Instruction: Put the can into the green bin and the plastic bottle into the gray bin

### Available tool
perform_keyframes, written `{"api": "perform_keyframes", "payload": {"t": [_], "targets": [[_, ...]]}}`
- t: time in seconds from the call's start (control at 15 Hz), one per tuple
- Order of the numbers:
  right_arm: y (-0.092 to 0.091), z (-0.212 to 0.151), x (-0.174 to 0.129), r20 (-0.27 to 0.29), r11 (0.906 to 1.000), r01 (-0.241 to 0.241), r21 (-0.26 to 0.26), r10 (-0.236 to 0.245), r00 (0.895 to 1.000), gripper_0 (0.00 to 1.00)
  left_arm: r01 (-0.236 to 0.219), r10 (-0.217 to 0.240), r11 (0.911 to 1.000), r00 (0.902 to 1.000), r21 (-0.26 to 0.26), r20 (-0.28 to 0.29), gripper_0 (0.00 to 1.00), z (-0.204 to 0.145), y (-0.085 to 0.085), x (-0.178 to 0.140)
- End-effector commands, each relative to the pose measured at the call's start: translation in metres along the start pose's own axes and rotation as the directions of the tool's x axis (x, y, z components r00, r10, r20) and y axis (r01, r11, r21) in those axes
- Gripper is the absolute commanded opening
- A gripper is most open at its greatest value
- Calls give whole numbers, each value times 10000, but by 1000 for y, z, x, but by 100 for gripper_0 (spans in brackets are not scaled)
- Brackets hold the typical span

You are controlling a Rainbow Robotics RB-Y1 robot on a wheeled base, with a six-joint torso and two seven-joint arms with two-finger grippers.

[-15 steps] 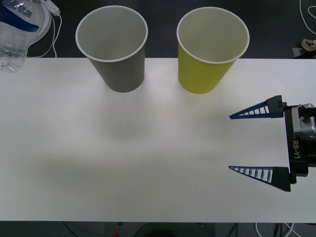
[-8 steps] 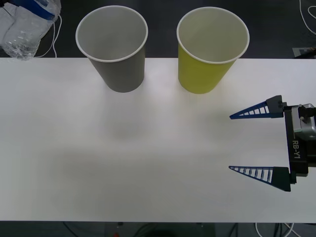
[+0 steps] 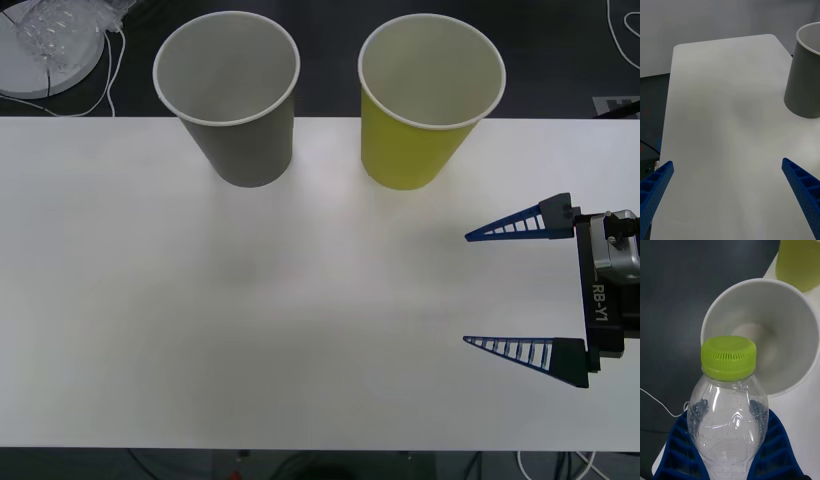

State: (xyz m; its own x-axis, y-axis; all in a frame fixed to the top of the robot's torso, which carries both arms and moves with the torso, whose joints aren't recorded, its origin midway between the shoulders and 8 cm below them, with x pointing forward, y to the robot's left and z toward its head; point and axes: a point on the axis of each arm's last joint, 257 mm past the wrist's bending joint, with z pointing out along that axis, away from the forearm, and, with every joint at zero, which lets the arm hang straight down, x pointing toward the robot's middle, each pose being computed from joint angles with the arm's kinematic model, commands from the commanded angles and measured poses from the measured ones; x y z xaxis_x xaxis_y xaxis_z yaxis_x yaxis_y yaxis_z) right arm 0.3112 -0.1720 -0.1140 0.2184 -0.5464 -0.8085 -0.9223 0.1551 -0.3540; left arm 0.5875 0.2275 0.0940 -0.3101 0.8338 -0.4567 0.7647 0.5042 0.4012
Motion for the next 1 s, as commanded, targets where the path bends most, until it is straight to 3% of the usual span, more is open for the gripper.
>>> {"api": "perform_keyframes", "payload": {"t": [0.07, 0.27, 0.53, 1.0], "targets": [[0, 0, 0, 0, 10000, 0, 0, 0, 10000, 100, -50, 45, 9996, 9998, -276, -183, 0, 6, 3, -25], [0, 0, 0, 0, 10000, 0, 0, 0, 10000, 100, -104, 103, 9999, 9999, -106, -81, 0, 10, -6, -53], [0, 0, 0, 0, 10000, 0, 0, 0, 10000, 100, -802, 801, 9966, 9967, 176, 92, 0, 19, -30, -87], [0, 0, 0, 0, 10000, 0, 0, 0, 10000, 100, -1291, 1283, 9903, 9916, 520, 191, 0, 34, -60, -115]]}}
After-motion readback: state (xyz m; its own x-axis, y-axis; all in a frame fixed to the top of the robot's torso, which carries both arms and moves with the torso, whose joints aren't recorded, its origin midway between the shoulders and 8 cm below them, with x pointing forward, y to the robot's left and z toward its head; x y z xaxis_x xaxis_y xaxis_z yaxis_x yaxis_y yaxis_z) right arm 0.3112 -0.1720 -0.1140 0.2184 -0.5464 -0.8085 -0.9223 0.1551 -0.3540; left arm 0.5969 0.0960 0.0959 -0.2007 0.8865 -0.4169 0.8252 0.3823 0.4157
